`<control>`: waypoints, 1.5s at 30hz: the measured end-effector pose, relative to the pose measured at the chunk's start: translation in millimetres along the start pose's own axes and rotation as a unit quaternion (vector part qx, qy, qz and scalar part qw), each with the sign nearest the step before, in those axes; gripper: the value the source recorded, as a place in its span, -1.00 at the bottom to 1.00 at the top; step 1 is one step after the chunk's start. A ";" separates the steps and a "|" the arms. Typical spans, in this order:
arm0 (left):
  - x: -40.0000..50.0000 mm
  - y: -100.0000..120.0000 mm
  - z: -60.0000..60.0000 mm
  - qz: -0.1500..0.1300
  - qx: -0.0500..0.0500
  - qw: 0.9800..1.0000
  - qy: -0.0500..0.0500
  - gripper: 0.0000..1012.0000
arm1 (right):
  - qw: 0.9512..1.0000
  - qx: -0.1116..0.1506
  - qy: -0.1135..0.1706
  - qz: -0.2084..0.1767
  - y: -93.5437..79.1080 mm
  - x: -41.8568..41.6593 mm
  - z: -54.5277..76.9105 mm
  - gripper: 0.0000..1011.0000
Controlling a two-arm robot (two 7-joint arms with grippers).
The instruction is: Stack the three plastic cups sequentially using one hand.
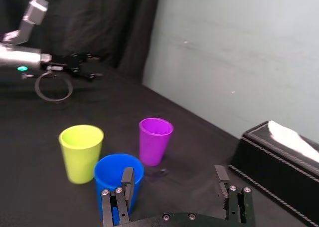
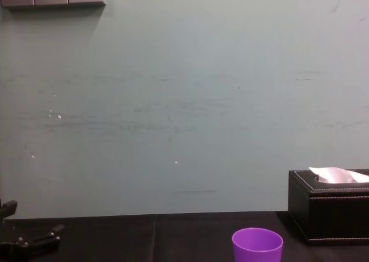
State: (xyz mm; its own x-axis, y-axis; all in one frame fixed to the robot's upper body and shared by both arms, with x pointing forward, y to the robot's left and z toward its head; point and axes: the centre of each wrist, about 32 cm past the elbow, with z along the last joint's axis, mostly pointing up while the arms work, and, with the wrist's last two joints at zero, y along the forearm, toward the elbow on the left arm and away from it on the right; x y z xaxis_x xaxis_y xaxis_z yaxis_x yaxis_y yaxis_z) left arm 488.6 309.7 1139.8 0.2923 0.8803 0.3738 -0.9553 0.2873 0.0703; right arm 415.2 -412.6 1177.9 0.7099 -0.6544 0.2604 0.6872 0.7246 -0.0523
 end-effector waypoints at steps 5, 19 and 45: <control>0.0 0.0 0.0 0.000 0.000 1.000 0.000 1.00 | 1.000 -0.012 0.012 0.025 -1.7 2.6 -6.0 0.98; 0.0 0.0 0.0 0.000 0.000 1.000 0.000 1.00 | 0.996 -0.045 0.043 0.068 12.1 -14.5 -23.8 0.98; 0.0 0.0 0.0 0.000 0.000 1.000 0.000 1.00 | 0.989 -0.063 0.102 0.092 33.6 -23.7 -38.9 0.98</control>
State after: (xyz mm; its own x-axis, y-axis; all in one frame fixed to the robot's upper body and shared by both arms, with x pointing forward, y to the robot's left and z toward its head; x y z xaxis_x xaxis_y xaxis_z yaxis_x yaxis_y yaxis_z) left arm 488.6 309.7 1139.8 0.2923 0.8803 0.3737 -0.9553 0.2873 0.0703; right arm 427.6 -381.1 1132.5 0.8319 -0.5537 0.0370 0.5487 0.8109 -0.2033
